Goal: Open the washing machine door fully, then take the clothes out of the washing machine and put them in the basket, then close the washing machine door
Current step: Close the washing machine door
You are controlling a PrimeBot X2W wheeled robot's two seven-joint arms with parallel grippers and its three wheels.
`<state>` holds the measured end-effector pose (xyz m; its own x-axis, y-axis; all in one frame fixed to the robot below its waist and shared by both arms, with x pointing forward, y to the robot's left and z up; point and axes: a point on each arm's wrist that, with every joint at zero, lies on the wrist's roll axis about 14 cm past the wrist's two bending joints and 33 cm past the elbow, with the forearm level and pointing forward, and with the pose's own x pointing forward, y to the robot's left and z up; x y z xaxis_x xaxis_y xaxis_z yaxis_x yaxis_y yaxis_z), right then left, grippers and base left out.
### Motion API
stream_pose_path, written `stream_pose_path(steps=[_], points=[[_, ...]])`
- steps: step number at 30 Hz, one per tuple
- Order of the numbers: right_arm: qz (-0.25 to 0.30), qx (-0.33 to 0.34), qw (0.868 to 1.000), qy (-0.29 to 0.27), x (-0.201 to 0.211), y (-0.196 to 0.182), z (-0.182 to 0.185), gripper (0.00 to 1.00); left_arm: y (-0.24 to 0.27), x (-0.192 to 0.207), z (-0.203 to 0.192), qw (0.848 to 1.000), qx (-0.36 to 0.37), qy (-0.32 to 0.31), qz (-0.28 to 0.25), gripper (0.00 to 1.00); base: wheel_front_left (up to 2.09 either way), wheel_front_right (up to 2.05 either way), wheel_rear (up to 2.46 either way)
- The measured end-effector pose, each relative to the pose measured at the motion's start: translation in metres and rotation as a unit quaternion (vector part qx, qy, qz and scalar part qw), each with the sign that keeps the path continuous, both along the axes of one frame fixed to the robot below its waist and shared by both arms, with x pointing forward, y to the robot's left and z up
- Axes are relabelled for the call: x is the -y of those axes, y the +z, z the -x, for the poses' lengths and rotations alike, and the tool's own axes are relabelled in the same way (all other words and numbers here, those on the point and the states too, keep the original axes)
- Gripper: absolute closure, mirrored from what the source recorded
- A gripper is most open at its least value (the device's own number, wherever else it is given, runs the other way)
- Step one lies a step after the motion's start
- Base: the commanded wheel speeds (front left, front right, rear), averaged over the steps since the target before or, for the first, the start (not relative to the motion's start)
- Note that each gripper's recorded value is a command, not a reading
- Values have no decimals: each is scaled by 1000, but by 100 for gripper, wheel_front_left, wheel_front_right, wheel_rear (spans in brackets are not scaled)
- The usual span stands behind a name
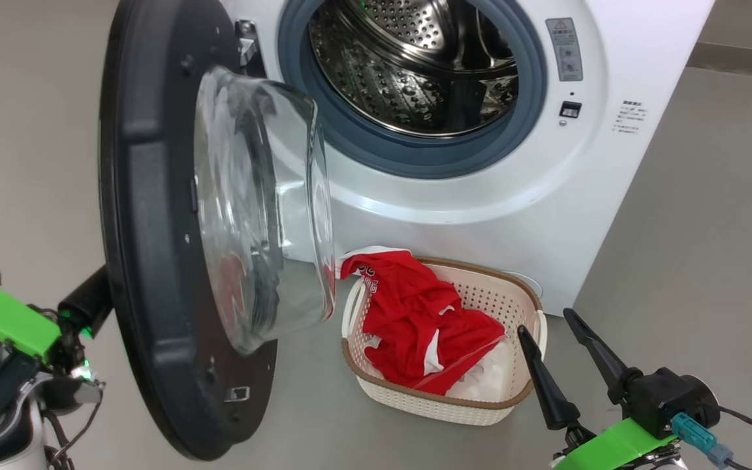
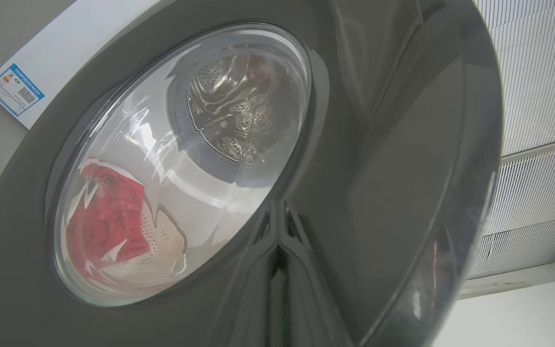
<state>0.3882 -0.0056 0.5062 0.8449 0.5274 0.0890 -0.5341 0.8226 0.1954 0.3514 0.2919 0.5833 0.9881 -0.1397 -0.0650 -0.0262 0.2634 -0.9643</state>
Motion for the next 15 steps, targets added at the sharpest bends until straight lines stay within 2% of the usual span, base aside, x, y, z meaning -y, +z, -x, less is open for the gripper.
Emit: stream_pose_path(steps=[9, 15], points=[[0, -2, 1000, -18, 12, -1, 2, 0, 2, 23, -11, 999, 10, -30, 32, 100, 0, 0, 0], [-1, -4, 1000, -29, 20, -2, 2, 0, 3, 36, -18, 998, 14, -47, 34, 100, 0, 0, 0]])
